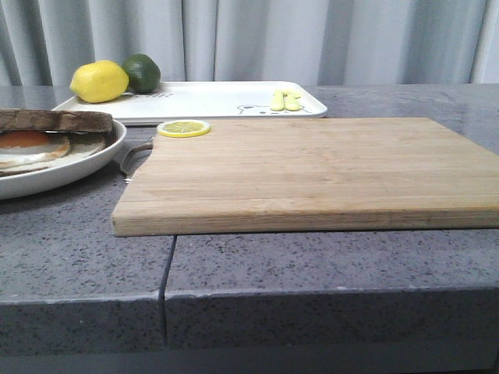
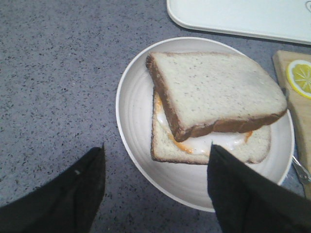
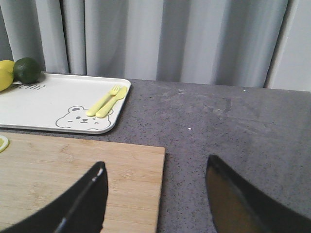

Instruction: Place bread and move sandwich to tray

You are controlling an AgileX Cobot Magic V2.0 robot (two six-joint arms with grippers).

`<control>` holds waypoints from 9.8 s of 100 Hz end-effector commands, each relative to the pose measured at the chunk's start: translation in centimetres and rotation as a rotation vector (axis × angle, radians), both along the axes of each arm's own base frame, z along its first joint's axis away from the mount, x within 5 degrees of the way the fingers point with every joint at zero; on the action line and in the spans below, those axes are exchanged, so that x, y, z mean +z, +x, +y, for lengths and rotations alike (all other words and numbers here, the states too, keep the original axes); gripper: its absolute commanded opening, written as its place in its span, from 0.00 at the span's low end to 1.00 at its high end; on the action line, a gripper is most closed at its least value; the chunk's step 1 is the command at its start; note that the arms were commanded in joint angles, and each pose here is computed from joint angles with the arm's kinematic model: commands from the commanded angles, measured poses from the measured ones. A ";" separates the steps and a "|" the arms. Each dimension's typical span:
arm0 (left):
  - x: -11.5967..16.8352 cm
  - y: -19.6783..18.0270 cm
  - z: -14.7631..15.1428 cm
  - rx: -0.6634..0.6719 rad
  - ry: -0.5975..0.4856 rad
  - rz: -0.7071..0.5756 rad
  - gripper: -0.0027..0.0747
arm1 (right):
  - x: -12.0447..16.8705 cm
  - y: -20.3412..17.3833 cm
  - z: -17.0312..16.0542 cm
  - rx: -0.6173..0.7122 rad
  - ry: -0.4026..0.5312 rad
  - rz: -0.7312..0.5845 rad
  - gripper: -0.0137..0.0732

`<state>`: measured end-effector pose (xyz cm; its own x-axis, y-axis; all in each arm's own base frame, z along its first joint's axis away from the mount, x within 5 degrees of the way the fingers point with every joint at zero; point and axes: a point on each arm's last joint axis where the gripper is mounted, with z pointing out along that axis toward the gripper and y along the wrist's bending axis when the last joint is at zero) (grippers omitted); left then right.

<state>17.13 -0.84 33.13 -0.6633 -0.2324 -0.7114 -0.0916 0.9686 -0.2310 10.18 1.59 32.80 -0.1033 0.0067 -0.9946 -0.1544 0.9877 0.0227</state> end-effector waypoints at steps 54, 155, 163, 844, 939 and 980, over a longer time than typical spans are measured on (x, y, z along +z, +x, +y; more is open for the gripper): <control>-2.3 5.6 2.3 0.162 -0.096 0.031 0.57 | 1.6 -0.1 -0.2 -0.015 0.005 -0.110 0.67; -7.4 10.4 2.4 0.243 -0.233 0.136 0.57 | 1.7 -0.1 -0.2 -0.016 0.007 -0.123 0.67; -7.7 10.5 2.4 0.246 -0.238 0.149 0.57 | 1.7 -0.1 -0.2 -0.016 0.007 -0.123 0.67; 20.8 17.5 -2.0 -0.289 -0.031 -0.291 0.45 | 2.9 -0.1 -0.3 -0.031 0.026 -0.253 0.67; 12.2 -4.4 -3.6 -0.306 0.078 -0.680 0.44 | 2.3 -0.1 -0.2 -0.025 0.018 -0.199 0.67; 3.0 -11.6 -0.8 -0.281 0.159 -0.866 0.44 | 2.2 0.0 -0.2 -0.025 0.017 -0.195 0.67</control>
<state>6.21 -1.91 35.89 -0.0183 -0.0012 -0.9998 0.2978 0.9546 -0.0066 10.28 1.49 33.57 -0.0008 0.0224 -0.9997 -0.1445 0.9893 0.0223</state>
